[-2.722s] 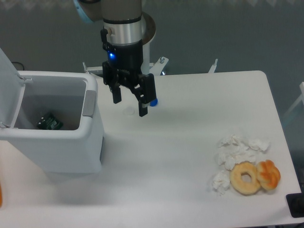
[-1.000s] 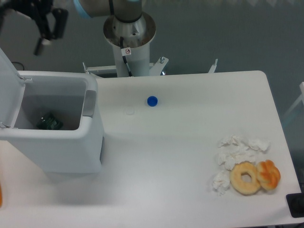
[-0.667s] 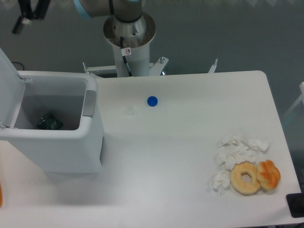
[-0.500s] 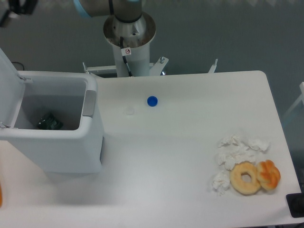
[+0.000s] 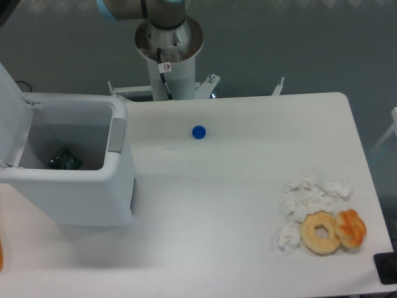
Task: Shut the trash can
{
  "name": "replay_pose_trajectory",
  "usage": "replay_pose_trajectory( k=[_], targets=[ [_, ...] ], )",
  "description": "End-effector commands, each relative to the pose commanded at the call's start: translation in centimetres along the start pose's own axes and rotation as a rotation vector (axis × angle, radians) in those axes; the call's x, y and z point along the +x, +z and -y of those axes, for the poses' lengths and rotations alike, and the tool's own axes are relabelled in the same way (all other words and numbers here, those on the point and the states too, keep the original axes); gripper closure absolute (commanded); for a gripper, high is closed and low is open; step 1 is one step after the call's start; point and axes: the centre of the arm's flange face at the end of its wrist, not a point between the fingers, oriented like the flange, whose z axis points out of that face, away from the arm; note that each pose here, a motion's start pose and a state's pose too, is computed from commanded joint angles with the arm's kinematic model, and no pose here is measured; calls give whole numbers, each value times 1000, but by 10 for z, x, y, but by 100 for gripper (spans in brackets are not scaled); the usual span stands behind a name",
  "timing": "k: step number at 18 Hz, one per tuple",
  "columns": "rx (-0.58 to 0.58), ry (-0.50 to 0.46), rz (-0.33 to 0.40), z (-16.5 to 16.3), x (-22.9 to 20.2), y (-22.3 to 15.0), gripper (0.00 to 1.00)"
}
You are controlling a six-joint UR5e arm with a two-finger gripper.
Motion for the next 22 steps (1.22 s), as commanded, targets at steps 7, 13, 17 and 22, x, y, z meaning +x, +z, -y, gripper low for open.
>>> replay_pose_trajectory(
  k=[7,13,17,22],
  targets=[
    [-32,34,-35,8,2,27,0],
    [-67,78,-72,9,1,59,0],
    [-90,80,-89,6,5,73,0],
    [-105,66,-75,2,-5,81,0]
  ],
)
